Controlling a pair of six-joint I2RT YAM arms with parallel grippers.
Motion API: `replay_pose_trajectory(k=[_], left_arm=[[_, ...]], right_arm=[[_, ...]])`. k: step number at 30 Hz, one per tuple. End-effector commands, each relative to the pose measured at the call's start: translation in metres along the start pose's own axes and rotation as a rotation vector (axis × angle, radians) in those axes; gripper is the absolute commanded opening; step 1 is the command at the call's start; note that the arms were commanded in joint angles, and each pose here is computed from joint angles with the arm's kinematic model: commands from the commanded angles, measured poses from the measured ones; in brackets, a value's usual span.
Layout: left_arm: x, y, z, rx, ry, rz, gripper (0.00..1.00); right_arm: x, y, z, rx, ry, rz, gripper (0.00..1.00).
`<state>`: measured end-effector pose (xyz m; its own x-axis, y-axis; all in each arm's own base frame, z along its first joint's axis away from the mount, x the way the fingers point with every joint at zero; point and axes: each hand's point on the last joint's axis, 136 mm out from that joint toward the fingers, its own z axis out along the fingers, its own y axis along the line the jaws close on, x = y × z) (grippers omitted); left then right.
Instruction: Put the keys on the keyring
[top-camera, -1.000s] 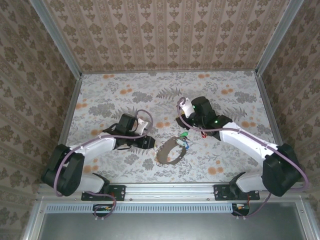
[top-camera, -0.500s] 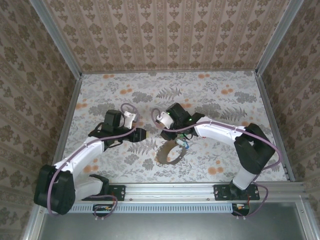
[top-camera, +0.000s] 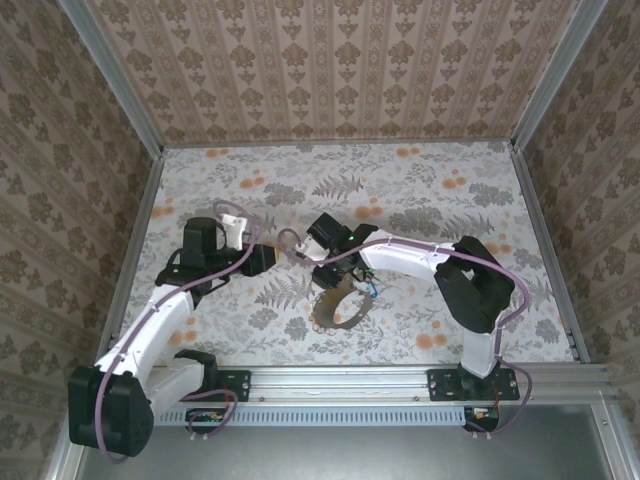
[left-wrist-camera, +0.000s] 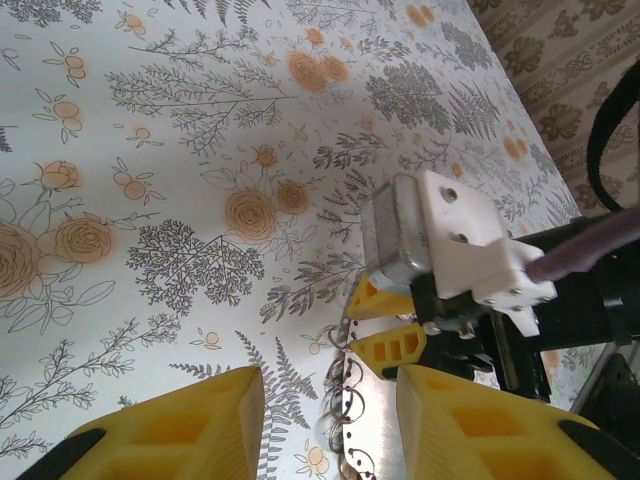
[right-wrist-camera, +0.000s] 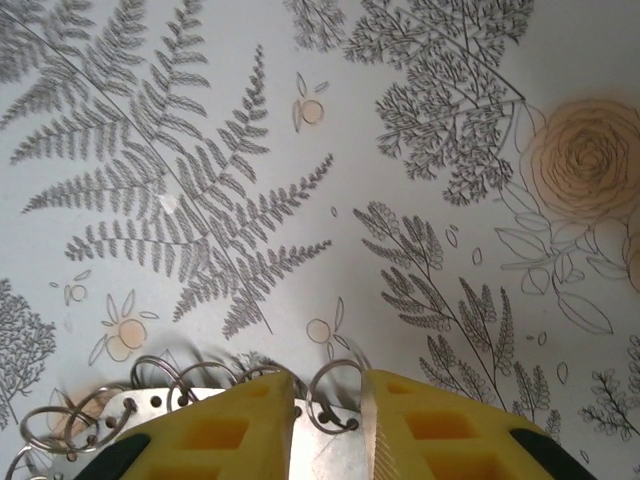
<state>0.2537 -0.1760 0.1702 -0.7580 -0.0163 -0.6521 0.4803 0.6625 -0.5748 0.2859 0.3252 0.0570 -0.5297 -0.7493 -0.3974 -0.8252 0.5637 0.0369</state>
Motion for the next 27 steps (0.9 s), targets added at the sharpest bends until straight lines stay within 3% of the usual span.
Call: replay_pose_trajectory(k=[1, 27], left_arm=[[0.004, 0.002, -0.006, -0.014, -0.002, -0.012, 0.39], [-0.008, -0.007, -0.02, -0.014, -0.061, 0.038, 0.39]], right_arm=[[0.009, -0.002, -0.004, 0.036, 0.075, 0.018, 0.25], [0.019, 0.004, 0.017, 0.073, 0.216, 0.014, 0.23]])
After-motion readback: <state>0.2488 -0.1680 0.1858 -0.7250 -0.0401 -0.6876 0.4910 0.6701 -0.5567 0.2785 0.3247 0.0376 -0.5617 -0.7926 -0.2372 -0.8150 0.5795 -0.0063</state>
